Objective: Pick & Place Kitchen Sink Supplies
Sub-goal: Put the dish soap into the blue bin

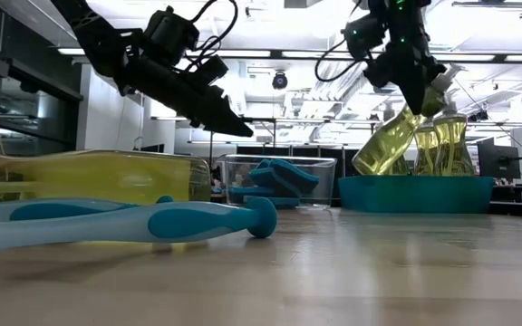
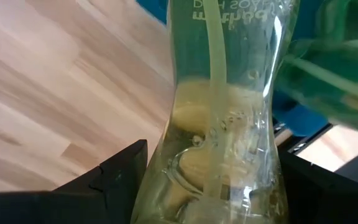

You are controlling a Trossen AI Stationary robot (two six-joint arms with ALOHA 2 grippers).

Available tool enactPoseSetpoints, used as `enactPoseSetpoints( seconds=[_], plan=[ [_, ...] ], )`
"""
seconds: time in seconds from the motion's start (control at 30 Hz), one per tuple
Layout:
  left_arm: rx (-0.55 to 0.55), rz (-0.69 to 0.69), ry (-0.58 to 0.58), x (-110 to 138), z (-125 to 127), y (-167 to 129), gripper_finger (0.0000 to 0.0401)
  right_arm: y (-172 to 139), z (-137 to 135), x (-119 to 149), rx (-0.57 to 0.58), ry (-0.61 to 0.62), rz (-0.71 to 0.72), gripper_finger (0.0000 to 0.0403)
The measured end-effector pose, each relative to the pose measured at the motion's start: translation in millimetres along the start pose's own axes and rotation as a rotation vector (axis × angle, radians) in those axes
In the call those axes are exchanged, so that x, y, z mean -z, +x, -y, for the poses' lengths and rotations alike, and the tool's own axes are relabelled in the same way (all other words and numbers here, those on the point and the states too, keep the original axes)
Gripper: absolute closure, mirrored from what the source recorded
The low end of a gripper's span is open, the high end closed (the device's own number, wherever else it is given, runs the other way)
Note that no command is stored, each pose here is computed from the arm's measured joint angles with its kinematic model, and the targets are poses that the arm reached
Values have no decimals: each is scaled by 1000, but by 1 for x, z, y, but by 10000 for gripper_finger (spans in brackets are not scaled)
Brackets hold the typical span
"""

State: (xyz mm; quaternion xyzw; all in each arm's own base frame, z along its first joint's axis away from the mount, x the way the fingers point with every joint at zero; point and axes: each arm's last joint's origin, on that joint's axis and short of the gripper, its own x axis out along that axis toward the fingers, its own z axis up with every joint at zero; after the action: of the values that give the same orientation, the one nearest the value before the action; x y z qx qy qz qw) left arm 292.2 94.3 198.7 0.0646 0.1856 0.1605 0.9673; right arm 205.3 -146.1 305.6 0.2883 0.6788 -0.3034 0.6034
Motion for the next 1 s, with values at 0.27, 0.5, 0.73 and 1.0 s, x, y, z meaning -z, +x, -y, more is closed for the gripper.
enactPoseSetpoints(
  seconds=[0.27,0.5,0.73,1.0],
  plan=[
    [0,-1,0,0,0,0,133,4,11,-2,-68,72,-35,138],
    [5,-25,1,3,0,0,133,5,21,-4,-106,138,-45,137],
    [5,-24,-2,2,0,0,133,5,27,-5,-158,218,-61,137],
    [29,-12,-24,1,1,0,133,4,32,-5,-300,303,-98,137]
  ],
)
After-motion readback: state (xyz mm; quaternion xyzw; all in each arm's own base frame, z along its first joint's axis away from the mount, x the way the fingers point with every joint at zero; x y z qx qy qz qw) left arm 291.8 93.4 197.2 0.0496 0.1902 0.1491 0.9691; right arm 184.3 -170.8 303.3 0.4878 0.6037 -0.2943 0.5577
